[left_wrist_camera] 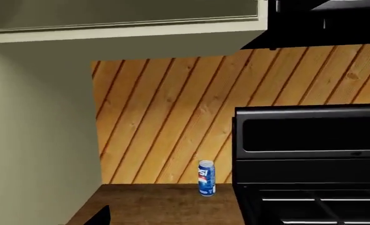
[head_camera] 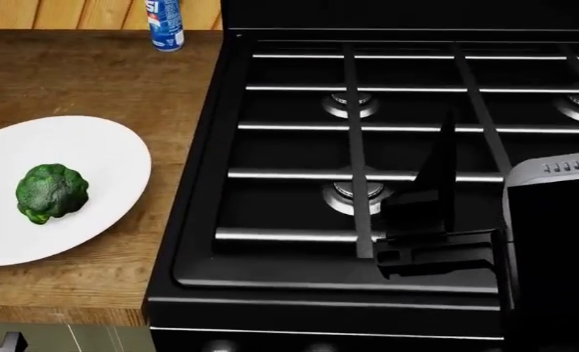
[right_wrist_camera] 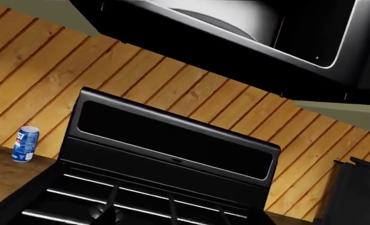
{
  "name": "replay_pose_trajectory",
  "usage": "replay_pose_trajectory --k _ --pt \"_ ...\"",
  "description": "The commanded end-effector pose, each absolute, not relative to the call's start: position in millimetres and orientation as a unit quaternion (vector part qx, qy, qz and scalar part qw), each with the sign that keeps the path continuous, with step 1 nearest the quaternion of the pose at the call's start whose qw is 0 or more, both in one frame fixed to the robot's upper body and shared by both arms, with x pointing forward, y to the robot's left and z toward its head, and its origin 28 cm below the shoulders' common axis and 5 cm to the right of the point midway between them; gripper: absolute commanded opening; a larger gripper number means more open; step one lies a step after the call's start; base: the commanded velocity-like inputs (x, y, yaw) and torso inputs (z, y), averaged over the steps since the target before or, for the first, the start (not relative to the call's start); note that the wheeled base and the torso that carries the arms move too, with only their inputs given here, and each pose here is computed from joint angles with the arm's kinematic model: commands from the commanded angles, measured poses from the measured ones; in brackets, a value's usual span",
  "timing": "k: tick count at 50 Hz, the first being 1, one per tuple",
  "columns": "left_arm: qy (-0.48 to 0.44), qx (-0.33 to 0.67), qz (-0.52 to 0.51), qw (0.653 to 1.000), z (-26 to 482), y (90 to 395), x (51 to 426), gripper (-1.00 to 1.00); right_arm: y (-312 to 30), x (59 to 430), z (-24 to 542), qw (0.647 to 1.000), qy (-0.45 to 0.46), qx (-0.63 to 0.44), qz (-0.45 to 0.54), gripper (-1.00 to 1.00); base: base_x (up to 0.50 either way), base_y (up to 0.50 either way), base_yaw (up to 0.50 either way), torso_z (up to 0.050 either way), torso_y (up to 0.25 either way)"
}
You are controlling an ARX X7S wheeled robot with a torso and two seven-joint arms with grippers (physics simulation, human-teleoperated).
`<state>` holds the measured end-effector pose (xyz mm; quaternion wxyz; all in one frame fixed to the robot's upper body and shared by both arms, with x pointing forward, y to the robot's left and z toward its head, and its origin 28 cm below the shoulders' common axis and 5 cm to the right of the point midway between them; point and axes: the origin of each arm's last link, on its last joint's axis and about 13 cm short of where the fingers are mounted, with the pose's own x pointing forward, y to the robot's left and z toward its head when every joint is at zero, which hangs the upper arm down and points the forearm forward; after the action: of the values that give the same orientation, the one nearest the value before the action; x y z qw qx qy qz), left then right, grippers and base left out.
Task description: Pick the broccoli from the counter and place it in the microwave.
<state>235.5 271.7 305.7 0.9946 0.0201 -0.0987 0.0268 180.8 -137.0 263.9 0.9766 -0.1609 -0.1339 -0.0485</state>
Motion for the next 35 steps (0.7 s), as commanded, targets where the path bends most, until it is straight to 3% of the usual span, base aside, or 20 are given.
replay_pose_trajectory --k 1,16,35 --pt "-0.060 0.029 0.044 0.997 323 280 250 1.00 -136 181 260 0.980 -0.117 -0.147 -0.058 1.00 0.00 0.00 0.00 0.000 0.000" --pt "0.096 0.025 0.020 0.995 315 288 290 1.00 -132 177 253 0.990 -0.071 -0.118 -0.030 1.00 0.00 0.00 0.00 0.000 0.000" --pt "0.159 0.042 0.021 0.986 295 283 337 1.00 -131 170 249 0.992 -0.059 -0.111 -0.022 1.00 0.00 0.00 0.00 0.000 0.000"
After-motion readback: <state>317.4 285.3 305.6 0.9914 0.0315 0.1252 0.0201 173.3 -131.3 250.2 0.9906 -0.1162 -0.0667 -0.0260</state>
